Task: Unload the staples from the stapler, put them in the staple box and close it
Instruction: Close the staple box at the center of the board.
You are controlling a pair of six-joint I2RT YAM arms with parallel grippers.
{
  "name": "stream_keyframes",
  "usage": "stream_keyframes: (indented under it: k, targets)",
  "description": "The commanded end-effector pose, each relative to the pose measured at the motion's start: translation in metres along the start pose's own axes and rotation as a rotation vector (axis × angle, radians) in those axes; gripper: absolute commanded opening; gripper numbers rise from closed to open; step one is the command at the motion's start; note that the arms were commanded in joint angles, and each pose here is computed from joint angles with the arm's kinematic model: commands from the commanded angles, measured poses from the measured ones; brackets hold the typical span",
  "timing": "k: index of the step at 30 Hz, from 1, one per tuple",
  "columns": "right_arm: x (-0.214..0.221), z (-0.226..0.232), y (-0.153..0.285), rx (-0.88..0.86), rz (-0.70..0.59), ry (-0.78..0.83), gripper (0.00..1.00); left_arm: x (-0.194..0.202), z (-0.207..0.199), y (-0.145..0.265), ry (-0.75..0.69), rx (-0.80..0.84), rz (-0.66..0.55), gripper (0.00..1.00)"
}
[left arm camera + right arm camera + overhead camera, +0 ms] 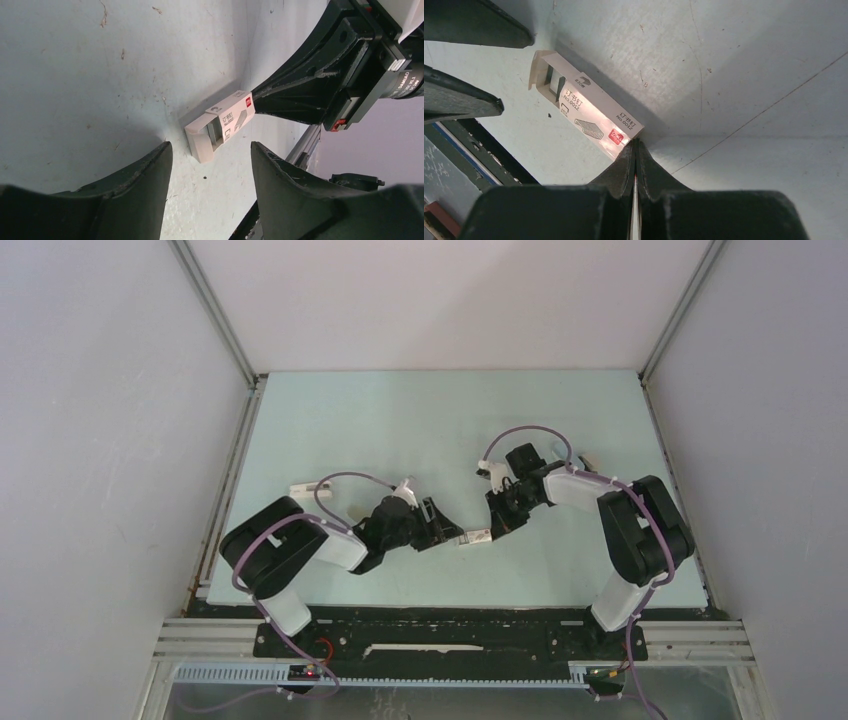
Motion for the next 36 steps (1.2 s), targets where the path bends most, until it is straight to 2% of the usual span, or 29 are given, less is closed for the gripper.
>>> stream_keyframes:
  k: [1, 7, 17, 24, 36]
  targets:
    - [-0.006, 0.006, -0.002, -0.019, 0.0, 0.009, 0.06, -0.008, -0.01, -0.009, 0.001, 0.03, -0.014, 0.63]
    - [-0.008, 0.006, -0.003, -0.009, 0.0, 0.008, 0.06, -0.005, -0.003, -0.01, 0.021, -0.006, -0.006, 0.56]
    - [-0.008, 0.005, -0.004, -0.004, 0.003, 0.006, 0.06, -0.012, -0.004, 0.009, -0.026, -0.025, -0.094, 0.58]
    - [-0.009, 0.005, -0.006, -0.003, 0.012, 0.004, 0.06, -0.004, 0.006, 0.012, -0.001, -0.051, -0.064, 0.4]
    - [-0.008, 0.005, -0.006, -0.002, 0.016, 0.002, 0.06, 0.0, 0.008, 0.001, -0.003, -0.042, -0.001, 0.31]
Point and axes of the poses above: each gripper's point midway between its finger pads, its own y axis back along the fingers, its own z axis along the line the jaws close on, x = y × z, the point moved 8 cm from there along y, back along the fingers, and after that the axes turned 6 degrees about -y, right-handed, at the moved point
